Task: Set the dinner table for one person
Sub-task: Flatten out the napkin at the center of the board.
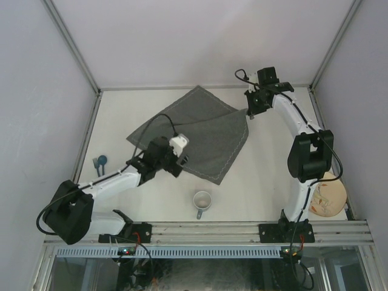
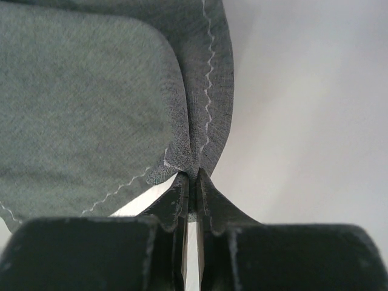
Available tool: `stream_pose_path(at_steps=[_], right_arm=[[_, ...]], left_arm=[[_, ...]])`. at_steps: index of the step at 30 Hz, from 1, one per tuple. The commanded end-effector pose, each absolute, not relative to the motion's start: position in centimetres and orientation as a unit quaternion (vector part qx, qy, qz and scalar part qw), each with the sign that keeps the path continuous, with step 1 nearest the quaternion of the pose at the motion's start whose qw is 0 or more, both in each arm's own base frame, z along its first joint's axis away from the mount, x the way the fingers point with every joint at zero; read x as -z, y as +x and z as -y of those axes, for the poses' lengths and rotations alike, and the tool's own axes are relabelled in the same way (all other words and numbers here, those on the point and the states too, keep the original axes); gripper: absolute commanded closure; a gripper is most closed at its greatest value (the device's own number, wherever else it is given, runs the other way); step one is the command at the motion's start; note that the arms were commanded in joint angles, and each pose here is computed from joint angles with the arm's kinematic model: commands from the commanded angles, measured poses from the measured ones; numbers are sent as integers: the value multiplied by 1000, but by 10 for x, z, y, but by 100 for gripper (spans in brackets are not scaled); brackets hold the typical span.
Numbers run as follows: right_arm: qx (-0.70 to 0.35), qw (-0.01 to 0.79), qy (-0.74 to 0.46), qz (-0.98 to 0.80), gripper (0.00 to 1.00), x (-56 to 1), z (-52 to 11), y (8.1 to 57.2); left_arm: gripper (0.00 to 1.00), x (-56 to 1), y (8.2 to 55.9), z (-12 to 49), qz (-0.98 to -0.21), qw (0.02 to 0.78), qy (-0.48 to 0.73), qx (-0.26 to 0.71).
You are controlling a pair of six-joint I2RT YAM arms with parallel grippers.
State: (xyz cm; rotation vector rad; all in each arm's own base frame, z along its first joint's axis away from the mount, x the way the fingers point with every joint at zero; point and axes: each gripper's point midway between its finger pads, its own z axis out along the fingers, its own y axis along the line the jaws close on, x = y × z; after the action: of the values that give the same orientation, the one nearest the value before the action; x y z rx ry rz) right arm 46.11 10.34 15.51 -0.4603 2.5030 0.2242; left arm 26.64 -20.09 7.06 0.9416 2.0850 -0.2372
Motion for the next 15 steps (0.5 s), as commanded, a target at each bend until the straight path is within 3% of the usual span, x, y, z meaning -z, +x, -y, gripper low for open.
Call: stream_pose_path(at_steps=[1,10,15], right_arm=[[-79,335,-174,-922,100,-188,-99,455],[-78,319,-151,-932,100,-178,-71,443],[-76,316,-148,-934,100,-172,-66,434]], left_arm=[[0,-122,322,196,-826,478,276,109],[0,-106,242,288,-766,416,440,217],[0,-121,248,321,-748,410,465,237]])
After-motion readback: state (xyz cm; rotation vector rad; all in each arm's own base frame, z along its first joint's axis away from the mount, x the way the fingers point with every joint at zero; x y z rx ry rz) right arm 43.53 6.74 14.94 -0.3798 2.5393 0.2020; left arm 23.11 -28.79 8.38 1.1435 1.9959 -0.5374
